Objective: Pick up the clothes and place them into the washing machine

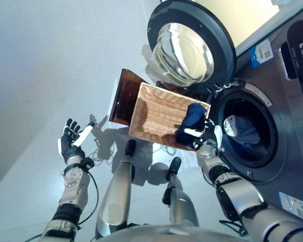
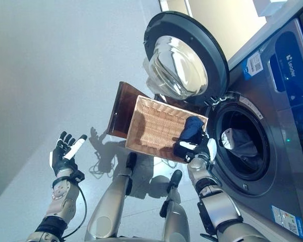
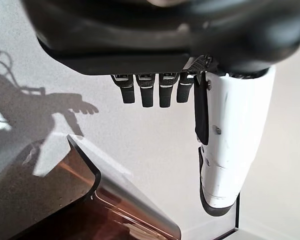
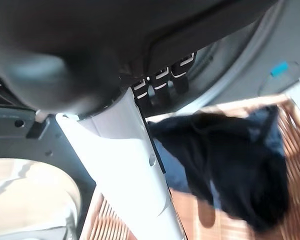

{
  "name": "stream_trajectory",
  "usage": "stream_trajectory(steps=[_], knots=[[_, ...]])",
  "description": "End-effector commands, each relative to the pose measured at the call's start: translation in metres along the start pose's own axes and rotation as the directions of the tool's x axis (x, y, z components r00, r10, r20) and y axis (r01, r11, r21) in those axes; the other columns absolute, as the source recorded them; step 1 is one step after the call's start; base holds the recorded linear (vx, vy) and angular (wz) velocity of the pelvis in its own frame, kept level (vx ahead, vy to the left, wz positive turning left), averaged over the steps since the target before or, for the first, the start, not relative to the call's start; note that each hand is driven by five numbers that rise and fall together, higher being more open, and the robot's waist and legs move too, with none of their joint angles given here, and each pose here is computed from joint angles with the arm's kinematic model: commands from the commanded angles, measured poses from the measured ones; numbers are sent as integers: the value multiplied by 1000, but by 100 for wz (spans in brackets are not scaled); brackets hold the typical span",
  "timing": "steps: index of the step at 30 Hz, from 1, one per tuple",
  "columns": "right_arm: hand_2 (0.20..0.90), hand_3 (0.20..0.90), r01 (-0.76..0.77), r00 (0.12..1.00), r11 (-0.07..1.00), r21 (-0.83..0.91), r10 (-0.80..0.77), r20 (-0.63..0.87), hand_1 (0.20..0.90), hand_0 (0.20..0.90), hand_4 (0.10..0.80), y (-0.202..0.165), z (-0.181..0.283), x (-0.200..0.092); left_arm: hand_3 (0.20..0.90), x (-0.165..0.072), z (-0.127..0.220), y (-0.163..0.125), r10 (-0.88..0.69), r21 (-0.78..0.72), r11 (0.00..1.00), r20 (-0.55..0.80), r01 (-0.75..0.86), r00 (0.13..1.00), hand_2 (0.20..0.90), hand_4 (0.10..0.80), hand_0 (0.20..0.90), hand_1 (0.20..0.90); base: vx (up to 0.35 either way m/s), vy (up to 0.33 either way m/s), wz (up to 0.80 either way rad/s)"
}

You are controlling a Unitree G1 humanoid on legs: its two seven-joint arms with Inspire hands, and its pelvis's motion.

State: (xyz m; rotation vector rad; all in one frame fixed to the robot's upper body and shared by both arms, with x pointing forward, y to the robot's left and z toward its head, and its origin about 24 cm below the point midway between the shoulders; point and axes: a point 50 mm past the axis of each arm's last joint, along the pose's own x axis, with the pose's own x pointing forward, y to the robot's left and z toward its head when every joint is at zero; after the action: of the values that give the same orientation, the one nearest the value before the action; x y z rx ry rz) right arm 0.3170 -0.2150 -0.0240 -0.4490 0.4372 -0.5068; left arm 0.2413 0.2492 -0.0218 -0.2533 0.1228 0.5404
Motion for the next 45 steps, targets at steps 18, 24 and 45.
stream_trajectory(steps=[18, 24, 45], knots=[[900, 900, 265, 940, 958, -108, -232, 248, 900, 900, 800, -54, 87, 31, 900, 2, 28, -41, -135, -44, 989, 147, 143, 980, 900, 800, 900, 900, 2, -3, -1], [900, 900, 238, 941, 968, -75, -211, 263, 900, 900, 800, -45, 99, 28, 900, 3, 28, -43, -126, -54, 989, 147, 135, 981, 900, 800, 900, 900, 0, 0, 0], [900, 900, 207, 957, 978, 26, -208, 202, 900, 900, 800, -42, 103, 28, 900, 4, 42, -45, -109, -99, 986, 202, 131, 973, 900, 800, 900, 900, -4, 5, -1]])
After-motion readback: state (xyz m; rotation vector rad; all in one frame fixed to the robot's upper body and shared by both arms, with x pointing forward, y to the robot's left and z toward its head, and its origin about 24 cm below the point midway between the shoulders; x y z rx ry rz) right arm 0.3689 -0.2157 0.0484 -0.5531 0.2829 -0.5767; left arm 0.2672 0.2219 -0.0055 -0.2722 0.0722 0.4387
